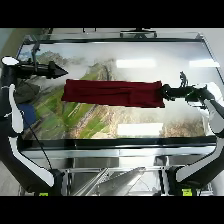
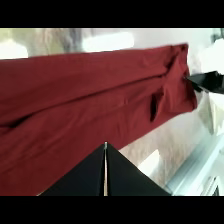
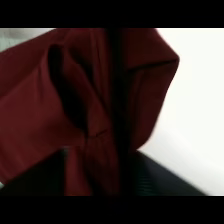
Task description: Fold the shirts.
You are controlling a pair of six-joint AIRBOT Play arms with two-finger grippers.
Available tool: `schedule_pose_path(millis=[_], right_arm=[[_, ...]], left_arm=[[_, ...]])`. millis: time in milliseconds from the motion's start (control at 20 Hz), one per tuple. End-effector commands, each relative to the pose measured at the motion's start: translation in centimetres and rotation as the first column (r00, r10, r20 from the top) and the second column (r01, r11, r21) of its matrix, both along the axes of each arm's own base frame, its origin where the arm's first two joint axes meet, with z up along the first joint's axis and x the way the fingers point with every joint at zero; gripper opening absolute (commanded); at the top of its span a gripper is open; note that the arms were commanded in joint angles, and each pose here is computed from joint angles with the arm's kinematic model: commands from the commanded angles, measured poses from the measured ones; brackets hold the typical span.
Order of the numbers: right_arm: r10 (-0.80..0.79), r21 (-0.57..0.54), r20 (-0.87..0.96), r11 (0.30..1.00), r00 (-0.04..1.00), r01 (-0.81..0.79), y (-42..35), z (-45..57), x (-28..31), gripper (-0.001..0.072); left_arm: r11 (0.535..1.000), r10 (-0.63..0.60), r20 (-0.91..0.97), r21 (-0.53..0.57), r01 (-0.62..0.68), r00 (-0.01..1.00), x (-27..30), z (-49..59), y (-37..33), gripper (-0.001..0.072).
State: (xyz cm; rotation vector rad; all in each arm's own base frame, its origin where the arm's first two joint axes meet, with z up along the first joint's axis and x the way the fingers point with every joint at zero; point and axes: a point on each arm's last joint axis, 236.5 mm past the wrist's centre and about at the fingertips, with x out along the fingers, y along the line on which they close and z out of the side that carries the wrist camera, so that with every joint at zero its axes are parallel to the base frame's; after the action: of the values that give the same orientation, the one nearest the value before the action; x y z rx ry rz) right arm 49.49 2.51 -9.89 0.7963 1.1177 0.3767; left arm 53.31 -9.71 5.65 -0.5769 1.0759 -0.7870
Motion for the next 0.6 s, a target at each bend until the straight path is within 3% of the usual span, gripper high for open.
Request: schedule_pose_path(millis=[0,50,100,250,550], right_arm=[[0.004,0.041,0.013,0.999,1.000,-0.004,1.7,-0.1,0.8,0.0197],[0.008,0.040,0.021,0.999,1.000,-0.009,1.9,0.2,1.1,0.0057],[0.010,0.038,0.032,0.999,0.999,-0.011,1.8,0.6,1.4,0.0018],[0.020,0.033,0.077,0.999,0.997,-0.023,1.8,3.0,2.1,0.0018],[0.098,0.046,0.268,0.992,0.959,-0.115,3.2,14.6,2.8,0.0017]], left_arm=[[0.990,-0.114,-0.011,0.088,0.115,0.993,-1.7,-1.9,-4.8,0.0004],[0.983,-0.140,-0.002,0.120,0.140,0.990,-1.8,-2.4,-6.2,0.0004],[0.975,-0.158,0.007,0.159,0.155,0.987,-1.8,-3.3,-7.6,0.0004],[0.957,-0.190,0.051,0.233,0.173,0.980,-0.9,-6.8,-13.3,0.0003],[0.951,-0.216,0.118,0.250,0.181,0.969,-0.4,-14.1,-24.6,0.0004]])
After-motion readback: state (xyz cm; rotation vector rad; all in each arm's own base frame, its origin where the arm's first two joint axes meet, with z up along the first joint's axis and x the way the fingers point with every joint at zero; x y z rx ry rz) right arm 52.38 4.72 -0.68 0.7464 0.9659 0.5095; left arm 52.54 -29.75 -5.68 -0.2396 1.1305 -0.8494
